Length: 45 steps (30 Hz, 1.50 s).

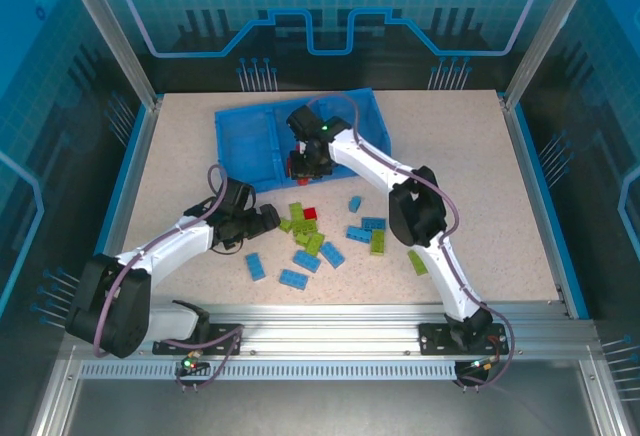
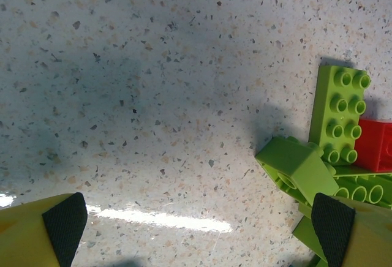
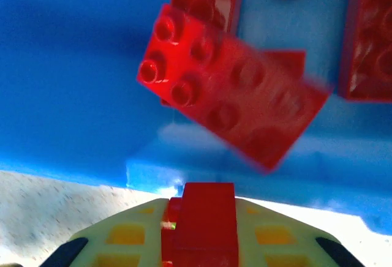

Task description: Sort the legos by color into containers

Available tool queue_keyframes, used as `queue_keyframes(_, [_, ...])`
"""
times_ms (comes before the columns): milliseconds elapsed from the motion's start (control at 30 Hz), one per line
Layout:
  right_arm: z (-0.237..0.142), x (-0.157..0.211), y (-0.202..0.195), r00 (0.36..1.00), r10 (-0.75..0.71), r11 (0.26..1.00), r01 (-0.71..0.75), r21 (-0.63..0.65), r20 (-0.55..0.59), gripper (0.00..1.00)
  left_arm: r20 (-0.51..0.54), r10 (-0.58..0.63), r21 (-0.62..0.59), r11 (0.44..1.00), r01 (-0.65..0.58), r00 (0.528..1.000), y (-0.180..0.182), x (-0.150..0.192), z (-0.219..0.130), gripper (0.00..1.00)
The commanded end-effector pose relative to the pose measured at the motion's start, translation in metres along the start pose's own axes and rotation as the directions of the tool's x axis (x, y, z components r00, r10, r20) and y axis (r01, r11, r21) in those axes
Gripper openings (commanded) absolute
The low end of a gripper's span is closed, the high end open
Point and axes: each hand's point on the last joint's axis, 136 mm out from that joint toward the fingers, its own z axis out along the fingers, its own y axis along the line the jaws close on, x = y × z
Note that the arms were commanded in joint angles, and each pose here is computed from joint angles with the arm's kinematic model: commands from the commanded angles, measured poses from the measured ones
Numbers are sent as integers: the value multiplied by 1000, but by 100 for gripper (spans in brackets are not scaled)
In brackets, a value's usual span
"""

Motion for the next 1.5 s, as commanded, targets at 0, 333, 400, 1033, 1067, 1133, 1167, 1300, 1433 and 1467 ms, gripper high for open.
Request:
queue_keyframes(0, [18,-9,-14,996,83,997,-83,-9,-28,22,-9,-18,6,1000,18,1000,1,3,0,99])
queue_keyframes(333, [14,-45,-13,980,190,979,-185,-80,54,29,-10,-23,4,1000,23,1000,3,5,0,99])
queue_keyframes(400, [18,-44,-15,979,199,978,-195,-77,48,38,-10,-24,4,1000,24,1000,3,5,0,99])
queue_keyframes(1033, [-59,-27,15,991,-68,996,74,-48,118,82,-17,-35,7,999,35,999,5,8,1,99])
queue_keyframes(1067, [-67,-21,14,990,-84,995,88,-35,117,82,-16,-36,5,999,37,999,5,8,1,99])
queue_keyframes(1133, [-67,-3,7,990,-103,995,104,0,97,82,-14,-40,4,999,40,999,6,8,1,99])
queue_keyframes(1167, [-67,4,4,990,-105,994,105,8,97,81,-15,-38,4,999,38,999,6,9,1,99])
queue_keyframes(1300, [-65,28,4,990,-99,995,100,-9,99,81,-16,-38,1,999,38,999,7,9,2,99])
queue_keyframes(1433, [-61,29,7,984,-125,992,125,5,131,84,-22,-35,6,999,35,999,5,9,2,99])
queue_keyframes(1467, [-59,27,7,984,-121,993,121,7,127,84,-23,-33,6,999,33,999,4,9,2,99])
